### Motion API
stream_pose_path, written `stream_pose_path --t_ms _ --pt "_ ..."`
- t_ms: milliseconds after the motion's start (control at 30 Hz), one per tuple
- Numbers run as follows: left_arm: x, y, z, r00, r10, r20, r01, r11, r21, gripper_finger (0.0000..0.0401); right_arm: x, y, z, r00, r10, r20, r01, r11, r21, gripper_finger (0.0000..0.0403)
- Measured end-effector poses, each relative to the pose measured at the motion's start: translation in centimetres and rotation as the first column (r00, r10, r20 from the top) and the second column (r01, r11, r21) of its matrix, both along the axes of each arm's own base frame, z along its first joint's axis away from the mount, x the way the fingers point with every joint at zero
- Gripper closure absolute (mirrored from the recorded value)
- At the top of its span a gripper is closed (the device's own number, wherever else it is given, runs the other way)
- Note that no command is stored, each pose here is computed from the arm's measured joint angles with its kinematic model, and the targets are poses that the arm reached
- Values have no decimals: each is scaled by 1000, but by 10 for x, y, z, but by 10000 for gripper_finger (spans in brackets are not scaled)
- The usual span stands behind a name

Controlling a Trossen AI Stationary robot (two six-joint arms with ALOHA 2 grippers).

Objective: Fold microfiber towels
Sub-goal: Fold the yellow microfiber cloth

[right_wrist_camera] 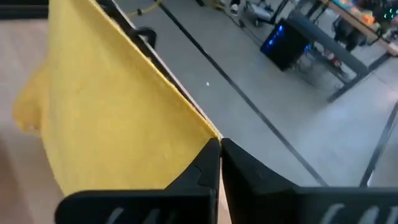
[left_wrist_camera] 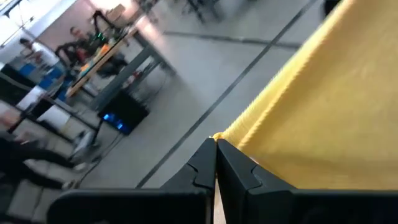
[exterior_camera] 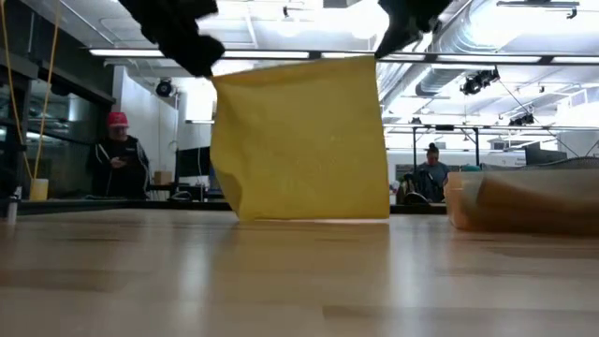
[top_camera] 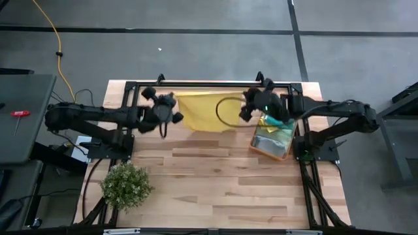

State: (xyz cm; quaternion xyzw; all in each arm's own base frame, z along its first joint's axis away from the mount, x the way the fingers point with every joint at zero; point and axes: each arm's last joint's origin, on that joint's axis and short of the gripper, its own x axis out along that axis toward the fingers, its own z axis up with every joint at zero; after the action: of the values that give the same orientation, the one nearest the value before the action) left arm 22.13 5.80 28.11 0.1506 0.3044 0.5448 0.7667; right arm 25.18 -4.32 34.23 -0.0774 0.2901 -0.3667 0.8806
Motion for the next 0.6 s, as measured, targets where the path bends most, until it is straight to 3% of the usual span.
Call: stream_pose_path --t_ms 100,200,367,467,600 --pt "-5 31 4 998 51 -42 -51 999 8 401 -3 -28 0 1000 -29 2 29 999 22 403" --pt "-9 56 16 993 97 -60 -92 992 83 401 -8 -51 4 996 -90 12 90 996 -17 402" --pt "-13 72 45 998 60 -29 -55 987 153 401 -15 -74 12 988 -139 60 143 988 -64 402" --pt "-11 69 43 999 19 -45 -13 991 131 401 -15 -74 9 993 -104 59 105 994 -17 402" --pt "-8 55 29 996 -63 -66 63 998 8 401 -14 -65 2 998 -54 15 53 997 56 402"
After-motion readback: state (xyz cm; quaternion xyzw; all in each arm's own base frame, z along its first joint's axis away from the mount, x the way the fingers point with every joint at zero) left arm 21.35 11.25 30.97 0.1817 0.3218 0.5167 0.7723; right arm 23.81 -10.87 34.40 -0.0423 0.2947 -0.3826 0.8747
